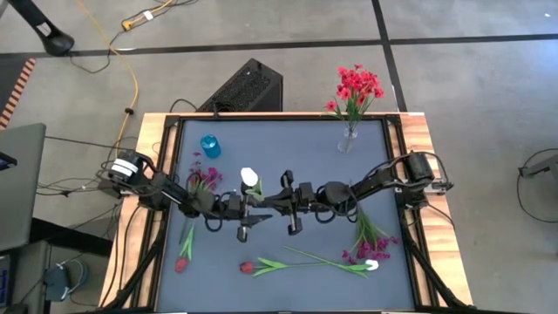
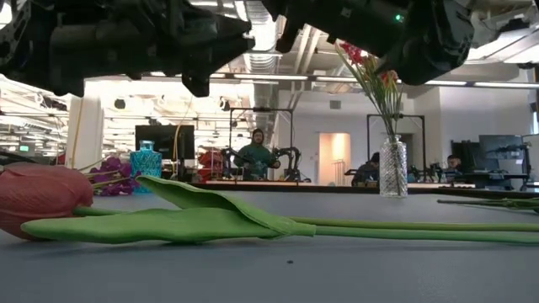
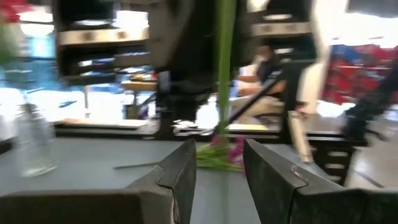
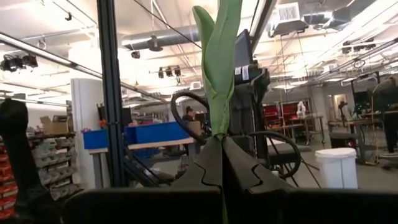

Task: Sort flowers into vase by color
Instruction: Put the top white tulip into the transparent vase

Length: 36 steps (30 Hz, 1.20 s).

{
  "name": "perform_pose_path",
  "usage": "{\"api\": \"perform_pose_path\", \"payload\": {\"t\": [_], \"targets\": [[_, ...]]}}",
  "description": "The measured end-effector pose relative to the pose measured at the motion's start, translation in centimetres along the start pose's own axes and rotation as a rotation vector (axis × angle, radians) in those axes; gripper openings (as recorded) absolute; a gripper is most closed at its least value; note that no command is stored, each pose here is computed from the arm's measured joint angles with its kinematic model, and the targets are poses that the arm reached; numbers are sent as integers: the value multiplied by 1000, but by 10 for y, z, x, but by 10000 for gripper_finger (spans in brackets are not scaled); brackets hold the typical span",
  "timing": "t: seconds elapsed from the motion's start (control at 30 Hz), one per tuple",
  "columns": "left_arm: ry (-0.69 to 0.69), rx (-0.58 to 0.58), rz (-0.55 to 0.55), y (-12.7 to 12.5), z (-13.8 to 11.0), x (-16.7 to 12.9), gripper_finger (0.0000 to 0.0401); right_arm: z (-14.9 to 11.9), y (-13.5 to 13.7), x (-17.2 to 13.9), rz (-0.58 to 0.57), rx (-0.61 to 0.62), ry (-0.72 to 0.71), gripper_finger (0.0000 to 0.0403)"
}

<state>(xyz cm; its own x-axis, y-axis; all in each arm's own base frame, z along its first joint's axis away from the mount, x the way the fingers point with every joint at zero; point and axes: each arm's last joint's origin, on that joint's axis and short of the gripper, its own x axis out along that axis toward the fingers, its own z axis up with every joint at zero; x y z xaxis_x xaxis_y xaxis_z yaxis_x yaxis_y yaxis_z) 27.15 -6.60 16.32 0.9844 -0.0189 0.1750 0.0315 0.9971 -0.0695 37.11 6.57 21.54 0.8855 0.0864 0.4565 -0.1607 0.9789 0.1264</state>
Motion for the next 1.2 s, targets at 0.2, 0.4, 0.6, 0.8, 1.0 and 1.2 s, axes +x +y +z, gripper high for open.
{"api": "perform_pose_path", "payload": {"t": [0.2,0.4,0.6,0.8,1.0,1.2], "targets": [[4,2,3,0,0,0,123,-2,1,0,-2,-5,16,19],[3,-17,1,0,0,0,109,-2,-4,0,-15,-12,14,19],[4,-16,-2,0,0,0,29,-2,-7,0,-25,-17,16,28],[25,-12,-7,0,-2,0,2,-6,-10,0,-34,-11,59,63],[54,-5,12,1,-4,-4,0,-4,-13,1,-56,3,190,88],[132,-1,63,7,5,-16,0,19,-13,0,-86,-31,397,142]]}}
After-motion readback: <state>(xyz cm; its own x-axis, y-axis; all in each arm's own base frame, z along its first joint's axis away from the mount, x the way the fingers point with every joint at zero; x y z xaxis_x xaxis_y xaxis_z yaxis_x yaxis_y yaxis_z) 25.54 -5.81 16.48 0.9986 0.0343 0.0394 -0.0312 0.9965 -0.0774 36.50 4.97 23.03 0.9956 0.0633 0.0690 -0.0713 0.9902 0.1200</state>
